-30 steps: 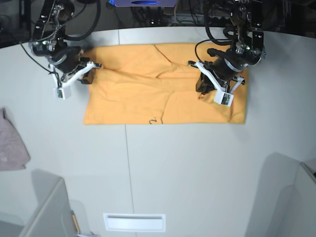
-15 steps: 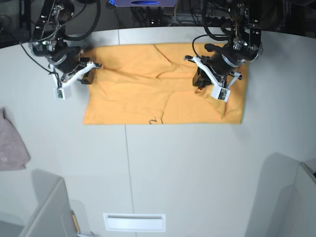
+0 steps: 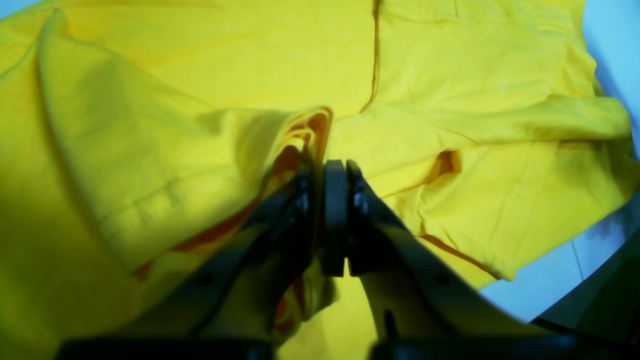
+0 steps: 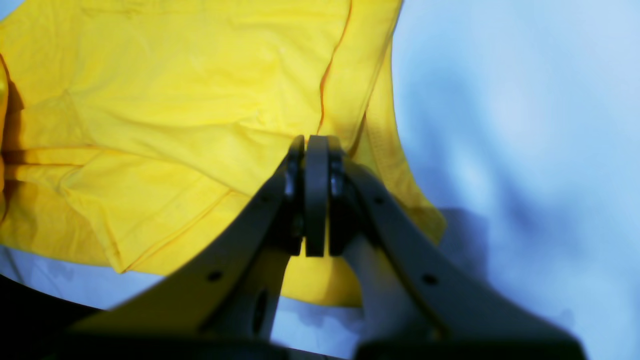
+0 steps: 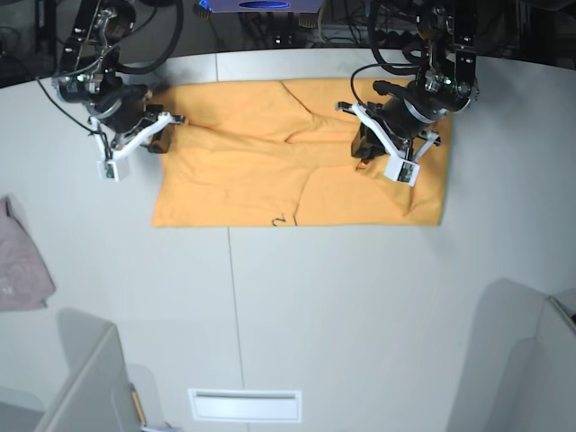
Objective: Fold the T-shirt properly
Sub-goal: 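Grasp the shirt's end with the left gripper and fold it toward the right gripper, then release the folded end and raise the left gripper away, then grasp the shirt's other end with the right gripper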
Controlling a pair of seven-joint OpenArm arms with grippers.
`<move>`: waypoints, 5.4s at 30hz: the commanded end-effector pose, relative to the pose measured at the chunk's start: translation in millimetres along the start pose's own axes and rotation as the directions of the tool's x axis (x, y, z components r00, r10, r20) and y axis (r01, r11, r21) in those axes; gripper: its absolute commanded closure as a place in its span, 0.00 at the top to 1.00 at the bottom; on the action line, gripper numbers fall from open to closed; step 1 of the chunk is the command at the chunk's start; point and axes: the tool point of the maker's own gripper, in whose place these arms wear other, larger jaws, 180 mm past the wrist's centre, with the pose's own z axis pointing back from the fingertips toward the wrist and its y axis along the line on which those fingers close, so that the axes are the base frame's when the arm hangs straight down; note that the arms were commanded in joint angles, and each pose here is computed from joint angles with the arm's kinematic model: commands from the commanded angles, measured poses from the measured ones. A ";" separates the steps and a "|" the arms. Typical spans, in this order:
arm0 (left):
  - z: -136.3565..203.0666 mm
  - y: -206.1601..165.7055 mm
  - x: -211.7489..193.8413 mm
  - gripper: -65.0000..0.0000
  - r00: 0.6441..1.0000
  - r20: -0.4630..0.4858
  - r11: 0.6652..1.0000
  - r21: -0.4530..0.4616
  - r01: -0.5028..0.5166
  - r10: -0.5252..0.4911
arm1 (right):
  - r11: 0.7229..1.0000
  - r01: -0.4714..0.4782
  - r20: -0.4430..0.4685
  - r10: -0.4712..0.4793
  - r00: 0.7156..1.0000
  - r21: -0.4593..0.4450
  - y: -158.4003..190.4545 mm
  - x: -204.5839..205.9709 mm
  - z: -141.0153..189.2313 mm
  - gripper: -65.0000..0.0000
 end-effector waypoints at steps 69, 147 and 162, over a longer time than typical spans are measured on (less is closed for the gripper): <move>-54.6 19.0 82.3 0.00 0.947 0.125 0.955 -0.035 -0.295 0.297 | 0.999 0.030 -0.014 -0.030 0.999 0.019 -1.8 -2.3 -13.2 0.00; 60.5 132.7 -34.3 0.00 0.972 0.139 0.912 0.340 -0.227 0.190 | 0.975 0.179 -0.357 -0.120 0.926 0.136 -13.4 1.7 -78.9 0.00; 6.7 74.6 -5.1 0.00 0.976 0.121 0.956 0.210 -0.203 0.180 | 0.998 -0.030 -0.133 0.036 0.990 0.047 4.8 71.9 -49.7 0.00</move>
